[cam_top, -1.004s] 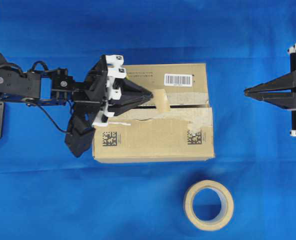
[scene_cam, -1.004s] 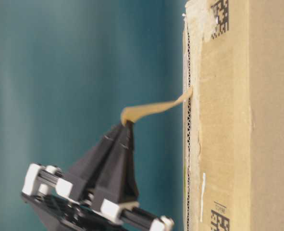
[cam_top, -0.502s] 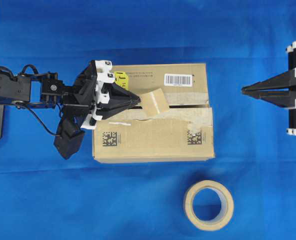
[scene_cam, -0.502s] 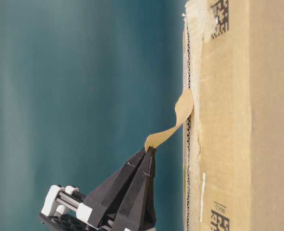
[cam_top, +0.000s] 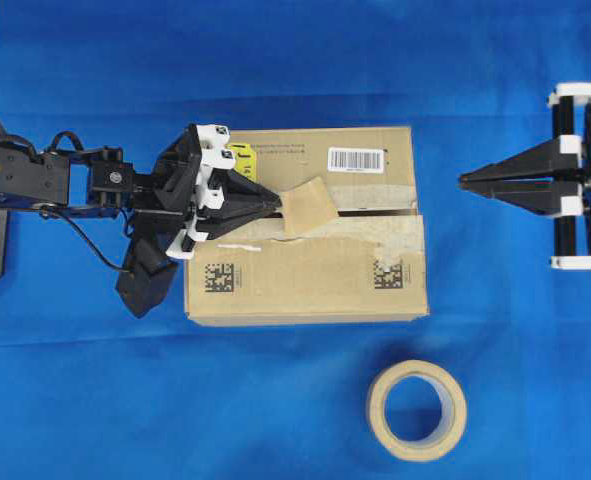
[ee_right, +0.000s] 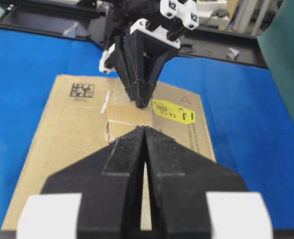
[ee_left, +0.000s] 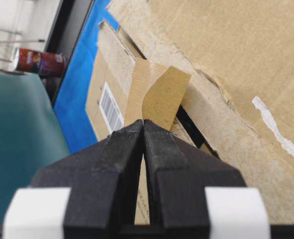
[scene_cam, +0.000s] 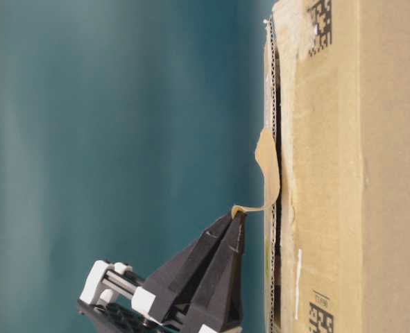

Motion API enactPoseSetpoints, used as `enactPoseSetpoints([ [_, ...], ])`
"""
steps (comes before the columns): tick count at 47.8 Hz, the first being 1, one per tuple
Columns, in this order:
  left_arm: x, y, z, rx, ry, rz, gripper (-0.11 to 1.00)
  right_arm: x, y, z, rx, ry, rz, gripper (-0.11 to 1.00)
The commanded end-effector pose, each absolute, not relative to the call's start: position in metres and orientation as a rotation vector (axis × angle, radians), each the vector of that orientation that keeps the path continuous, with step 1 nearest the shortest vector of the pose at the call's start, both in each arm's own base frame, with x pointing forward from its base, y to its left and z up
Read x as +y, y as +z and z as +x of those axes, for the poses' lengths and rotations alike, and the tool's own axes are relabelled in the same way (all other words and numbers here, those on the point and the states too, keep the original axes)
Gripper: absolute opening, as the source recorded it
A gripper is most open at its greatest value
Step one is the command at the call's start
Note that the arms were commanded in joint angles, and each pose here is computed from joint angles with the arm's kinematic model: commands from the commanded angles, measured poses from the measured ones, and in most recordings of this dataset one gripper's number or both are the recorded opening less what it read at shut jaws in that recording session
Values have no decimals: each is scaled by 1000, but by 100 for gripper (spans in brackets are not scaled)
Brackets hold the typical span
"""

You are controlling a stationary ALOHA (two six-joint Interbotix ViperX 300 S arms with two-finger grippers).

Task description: Apply tape along the seams of the closed cardboard box to seal it securely.

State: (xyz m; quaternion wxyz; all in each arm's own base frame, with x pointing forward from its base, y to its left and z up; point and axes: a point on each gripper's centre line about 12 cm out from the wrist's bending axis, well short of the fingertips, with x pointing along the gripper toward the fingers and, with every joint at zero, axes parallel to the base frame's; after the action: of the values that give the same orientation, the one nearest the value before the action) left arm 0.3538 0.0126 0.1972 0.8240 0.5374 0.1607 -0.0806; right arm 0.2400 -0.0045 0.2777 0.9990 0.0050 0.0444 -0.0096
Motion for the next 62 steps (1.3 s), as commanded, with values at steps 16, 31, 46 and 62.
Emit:
enactPoseSetpoints([
  [16, 13, 201, 355, 340, -170, 1139, 0, -9, 283, 295, 68, -45, 67, 55],
  [31, 13, 201, 355, 340, -170, 1139, 0, -9, 278, 347, 109, -46, 92, 47],
  [46, 12, 202, 355, 338, -171, 1140, 0, -13, 254, 374, 184, -58, 104, 46],
  [62, 11, 202, 356, 336, -173, 1140, 0, -14, 214, 388, 257, -67, 107, 46],
])
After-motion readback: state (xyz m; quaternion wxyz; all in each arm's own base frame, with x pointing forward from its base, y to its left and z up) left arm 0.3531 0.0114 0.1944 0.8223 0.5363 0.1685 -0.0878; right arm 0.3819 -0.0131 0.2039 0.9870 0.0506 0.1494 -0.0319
